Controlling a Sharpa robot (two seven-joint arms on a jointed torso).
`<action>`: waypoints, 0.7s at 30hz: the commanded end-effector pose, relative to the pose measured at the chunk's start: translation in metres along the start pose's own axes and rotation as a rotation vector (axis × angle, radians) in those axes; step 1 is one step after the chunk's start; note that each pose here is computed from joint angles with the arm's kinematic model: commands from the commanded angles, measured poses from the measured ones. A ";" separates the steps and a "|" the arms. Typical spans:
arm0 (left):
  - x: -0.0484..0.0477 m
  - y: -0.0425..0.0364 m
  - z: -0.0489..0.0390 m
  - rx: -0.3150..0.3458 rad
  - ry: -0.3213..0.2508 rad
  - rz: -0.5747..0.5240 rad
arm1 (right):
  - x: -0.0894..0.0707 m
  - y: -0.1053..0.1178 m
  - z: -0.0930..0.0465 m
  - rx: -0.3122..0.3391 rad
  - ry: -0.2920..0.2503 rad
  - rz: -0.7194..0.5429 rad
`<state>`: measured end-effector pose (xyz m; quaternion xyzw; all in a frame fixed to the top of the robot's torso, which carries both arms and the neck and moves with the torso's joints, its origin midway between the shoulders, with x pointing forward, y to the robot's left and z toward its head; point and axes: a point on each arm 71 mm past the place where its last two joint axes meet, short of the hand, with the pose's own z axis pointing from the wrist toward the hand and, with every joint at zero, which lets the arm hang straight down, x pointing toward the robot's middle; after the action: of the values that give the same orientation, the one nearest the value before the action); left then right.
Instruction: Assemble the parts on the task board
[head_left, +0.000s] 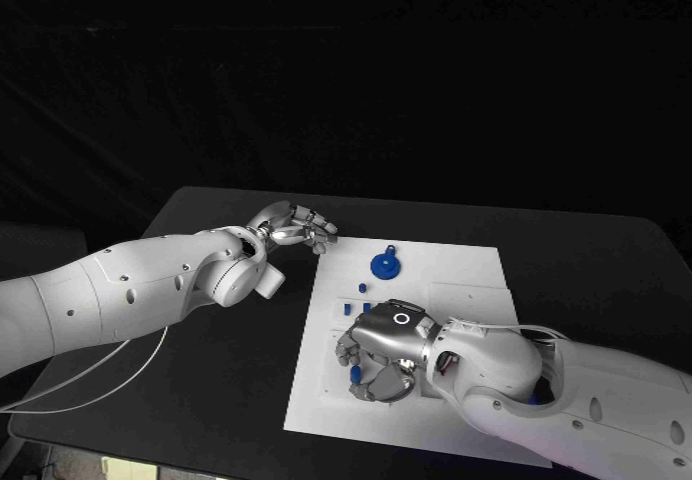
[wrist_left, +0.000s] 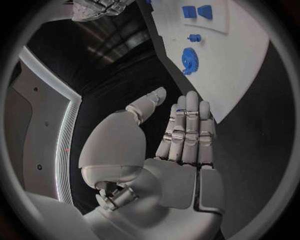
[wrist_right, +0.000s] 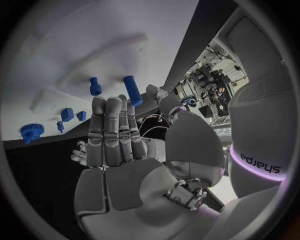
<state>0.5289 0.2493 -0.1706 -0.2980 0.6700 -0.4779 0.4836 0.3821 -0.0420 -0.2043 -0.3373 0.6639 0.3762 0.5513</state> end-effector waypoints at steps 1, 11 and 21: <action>0.0009 -0.0010 0.0003 0.005 0.009 -0.008 | -0.002 0.001 -0.001 -0.012 -0.024 0.030; -0.0013 0.0001 0.0002 0.002 0.004 -0.006 | -0.017 -0.007 -0.015 -0.007 -0.131 0.177; -0.0045 0.0016 0.0009 -0.002 -0.005 -0.003 | -0.036 -0.027 -0.023 0.032 -0.186 0.320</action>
<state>0.5314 0.2548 -0.1711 -0.3016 0.6689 -0.4724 0.4882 0.3988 -0.0715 -0.1719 -0.2234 0.6578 0.4441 0.5659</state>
